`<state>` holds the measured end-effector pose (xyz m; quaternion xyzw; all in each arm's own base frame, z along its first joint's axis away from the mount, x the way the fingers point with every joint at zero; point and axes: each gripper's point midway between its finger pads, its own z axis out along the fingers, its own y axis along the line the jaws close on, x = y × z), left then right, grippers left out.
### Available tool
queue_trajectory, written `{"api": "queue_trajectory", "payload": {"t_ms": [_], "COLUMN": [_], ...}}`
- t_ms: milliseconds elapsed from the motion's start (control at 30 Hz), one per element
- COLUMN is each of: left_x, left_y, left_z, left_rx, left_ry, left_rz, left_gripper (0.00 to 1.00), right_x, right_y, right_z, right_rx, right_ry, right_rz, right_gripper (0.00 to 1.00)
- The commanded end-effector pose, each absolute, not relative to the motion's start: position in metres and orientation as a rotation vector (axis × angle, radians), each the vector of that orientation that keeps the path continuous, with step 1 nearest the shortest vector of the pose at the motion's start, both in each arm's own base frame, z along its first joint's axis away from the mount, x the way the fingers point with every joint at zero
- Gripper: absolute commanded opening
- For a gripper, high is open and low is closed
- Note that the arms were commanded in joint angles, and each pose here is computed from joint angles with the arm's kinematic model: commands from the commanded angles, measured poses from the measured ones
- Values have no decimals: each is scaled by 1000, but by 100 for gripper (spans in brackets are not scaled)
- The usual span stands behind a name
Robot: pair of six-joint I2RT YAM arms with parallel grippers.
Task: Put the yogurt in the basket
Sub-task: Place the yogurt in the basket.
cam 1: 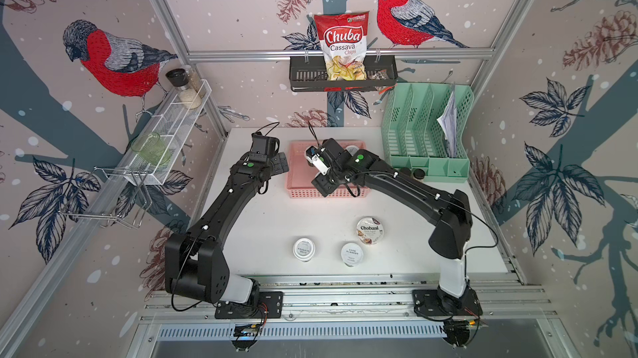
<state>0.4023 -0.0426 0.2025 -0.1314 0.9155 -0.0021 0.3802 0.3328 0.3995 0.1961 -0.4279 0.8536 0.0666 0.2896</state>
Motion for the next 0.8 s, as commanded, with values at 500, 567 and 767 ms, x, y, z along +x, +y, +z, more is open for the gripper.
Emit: {"api": "queue_trajectory", "payload": {"t_ms": [500,567,767], "left_x": [408,408,410], "left_y": [-46,-47,-49], "left_z": [196,194,194], "left_rx": [-333,-333,-327], "left_ry": [2338,2343,2346], "left_rz": [-34,-41,-52], "left_gripper": [95,95,95], "right_x": [428,433,441], "right_y": [381,380,377], "right_z": [158,164,188], "right_rx": [-969,-939,-865], "right_ry": [2350,2341,2296], "right_rz": [153,163,177], "right_gripper": [81,81,81]}}
